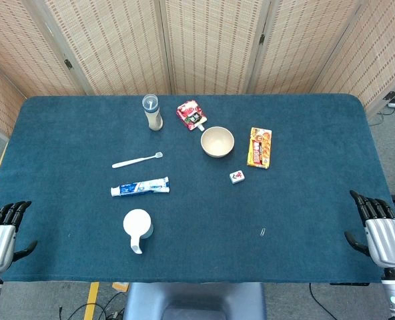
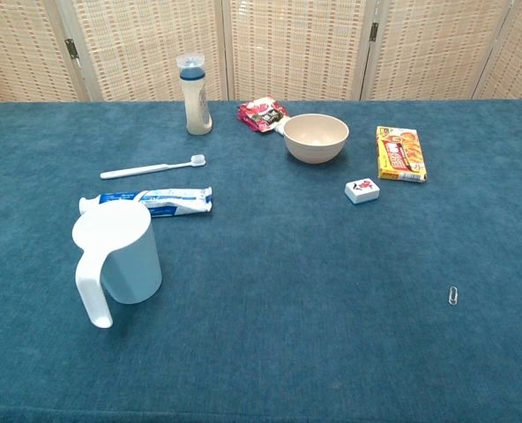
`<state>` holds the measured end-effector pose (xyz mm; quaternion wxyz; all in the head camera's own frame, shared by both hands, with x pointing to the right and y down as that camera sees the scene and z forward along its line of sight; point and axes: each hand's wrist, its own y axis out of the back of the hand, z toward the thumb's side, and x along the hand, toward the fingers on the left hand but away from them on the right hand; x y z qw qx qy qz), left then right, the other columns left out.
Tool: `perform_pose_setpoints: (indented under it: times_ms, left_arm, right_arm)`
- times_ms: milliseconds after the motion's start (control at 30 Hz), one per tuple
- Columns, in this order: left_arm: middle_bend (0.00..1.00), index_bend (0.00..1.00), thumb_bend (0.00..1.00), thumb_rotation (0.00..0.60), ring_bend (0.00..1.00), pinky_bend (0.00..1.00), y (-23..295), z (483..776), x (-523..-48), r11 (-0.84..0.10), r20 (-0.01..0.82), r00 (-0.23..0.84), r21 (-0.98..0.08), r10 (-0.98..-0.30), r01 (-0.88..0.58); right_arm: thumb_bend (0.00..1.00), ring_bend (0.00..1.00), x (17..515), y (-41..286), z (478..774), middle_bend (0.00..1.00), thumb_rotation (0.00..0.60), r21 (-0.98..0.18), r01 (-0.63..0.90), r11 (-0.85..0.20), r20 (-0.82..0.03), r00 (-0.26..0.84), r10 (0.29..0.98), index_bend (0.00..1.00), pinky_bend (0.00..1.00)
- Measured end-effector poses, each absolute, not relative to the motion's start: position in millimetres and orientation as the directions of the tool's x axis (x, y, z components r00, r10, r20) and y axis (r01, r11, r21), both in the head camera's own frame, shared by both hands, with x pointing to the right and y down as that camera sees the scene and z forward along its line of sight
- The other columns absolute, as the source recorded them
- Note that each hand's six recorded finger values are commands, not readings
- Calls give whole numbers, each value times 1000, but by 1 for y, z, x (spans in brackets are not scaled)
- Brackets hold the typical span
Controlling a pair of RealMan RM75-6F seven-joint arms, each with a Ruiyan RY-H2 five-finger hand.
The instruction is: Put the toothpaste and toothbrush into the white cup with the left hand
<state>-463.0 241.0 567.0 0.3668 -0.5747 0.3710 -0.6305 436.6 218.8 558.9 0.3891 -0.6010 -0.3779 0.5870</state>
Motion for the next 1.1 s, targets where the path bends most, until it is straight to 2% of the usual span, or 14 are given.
perform_pose_setpoints:
  times_ms: [500, 800, 1000, 1100]
  left_arm:
    - [178, 161, 253, 600, 150, 196, 237, 565, -460, -436, 434, -57, -900, -899, 28]
    - [179, 203, 253, 600, 154, 196, 213, 562, -452, -402, 402, -7, -915, -916, 27]
    - [298, 257, 253, 600, 270, 262, 183, 565, -438, -392, 394, 69, -919, -917, 35]
    - [410, 313, 253, 600, 381, 402, 164, 569, -428, -396, 397, 114, -918, -911, 34]
  right_arm:
    - [166, 170, 439, 221, 555, 170, 600, -917, 6, -399, -399, 18, 917, 2, 178]
    - [166, 170, 439, 217, 549, 171, 600, -924, 5, -383, -382, 26, 924, 2, 178]
    - [167, 170, 438, 212, 546, 171, 600, -927, -5, -376, -376, 35, 926, 2, 178]
    - [166, 170, 437, 211, 545, 171, 600, -927, -7, -374, -374, 40, 926, 2, 178]
